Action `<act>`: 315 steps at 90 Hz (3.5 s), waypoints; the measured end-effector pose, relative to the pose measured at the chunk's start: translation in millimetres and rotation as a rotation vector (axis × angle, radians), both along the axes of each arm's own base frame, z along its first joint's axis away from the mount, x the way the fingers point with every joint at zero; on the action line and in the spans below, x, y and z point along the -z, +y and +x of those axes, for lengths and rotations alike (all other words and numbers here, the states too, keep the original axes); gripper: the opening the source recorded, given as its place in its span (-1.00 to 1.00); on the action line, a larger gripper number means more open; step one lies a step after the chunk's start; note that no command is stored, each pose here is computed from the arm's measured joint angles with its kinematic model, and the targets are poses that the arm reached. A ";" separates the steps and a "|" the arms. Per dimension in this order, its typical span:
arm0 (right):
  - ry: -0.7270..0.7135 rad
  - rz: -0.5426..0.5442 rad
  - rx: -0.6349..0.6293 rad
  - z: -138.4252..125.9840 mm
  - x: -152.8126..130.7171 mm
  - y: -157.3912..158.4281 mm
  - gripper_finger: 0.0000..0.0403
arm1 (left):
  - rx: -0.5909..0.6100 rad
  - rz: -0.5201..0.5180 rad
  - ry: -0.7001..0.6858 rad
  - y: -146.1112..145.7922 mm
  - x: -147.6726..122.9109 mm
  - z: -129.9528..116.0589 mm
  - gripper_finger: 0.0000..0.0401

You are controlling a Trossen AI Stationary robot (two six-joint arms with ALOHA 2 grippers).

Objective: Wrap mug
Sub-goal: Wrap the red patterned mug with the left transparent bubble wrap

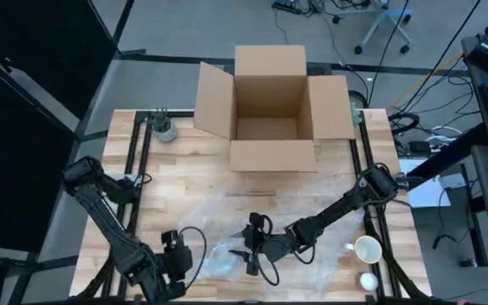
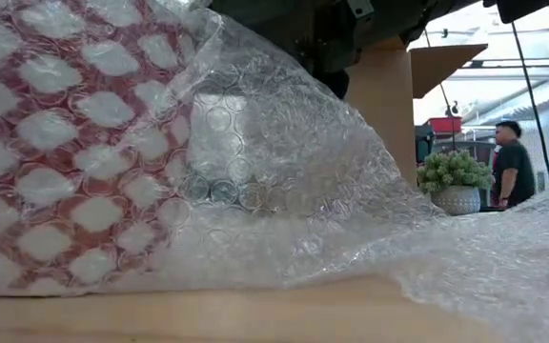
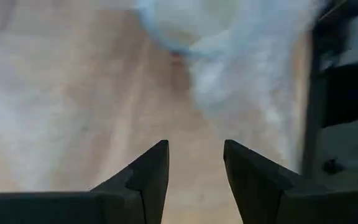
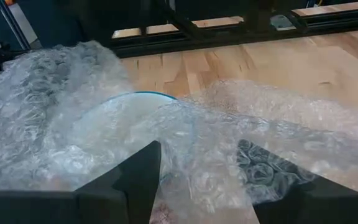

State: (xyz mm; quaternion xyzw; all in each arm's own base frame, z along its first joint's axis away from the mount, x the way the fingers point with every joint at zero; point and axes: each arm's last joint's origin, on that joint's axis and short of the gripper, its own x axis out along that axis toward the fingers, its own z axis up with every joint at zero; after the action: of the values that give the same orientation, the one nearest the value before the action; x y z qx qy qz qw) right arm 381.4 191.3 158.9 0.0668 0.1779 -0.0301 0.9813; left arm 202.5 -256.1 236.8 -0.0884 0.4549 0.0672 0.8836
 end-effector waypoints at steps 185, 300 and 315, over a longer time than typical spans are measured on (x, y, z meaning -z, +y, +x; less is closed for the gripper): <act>-0.010 0.063 -0.022 14.3 -34.1 28.2 -0.03 | 0.185 0.011 -0.009 43.4 52.6 105.2 -0.97; 0.093 -0.002 -0.039 16.5 -8.7 26.7 -0.03 | 0.092 0.123 -0.177 71.9 6.7 77.1 -0.97; 0.093 -0.002 -0.042 16.4 -8.6 26.8 -0.03 | 0.183 0.035 -0.129 60.4 12.0 73.8 -0.97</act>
State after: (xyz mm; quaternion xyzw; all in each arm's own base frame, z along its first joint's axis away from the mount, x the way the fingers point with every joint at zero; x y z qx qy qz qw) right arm 397.8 218.1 167.6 0.0608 0.2245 -0.0128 0.9725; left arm 276.3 -195.7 224.8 -0.0352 0.4022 -0.0118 0.9148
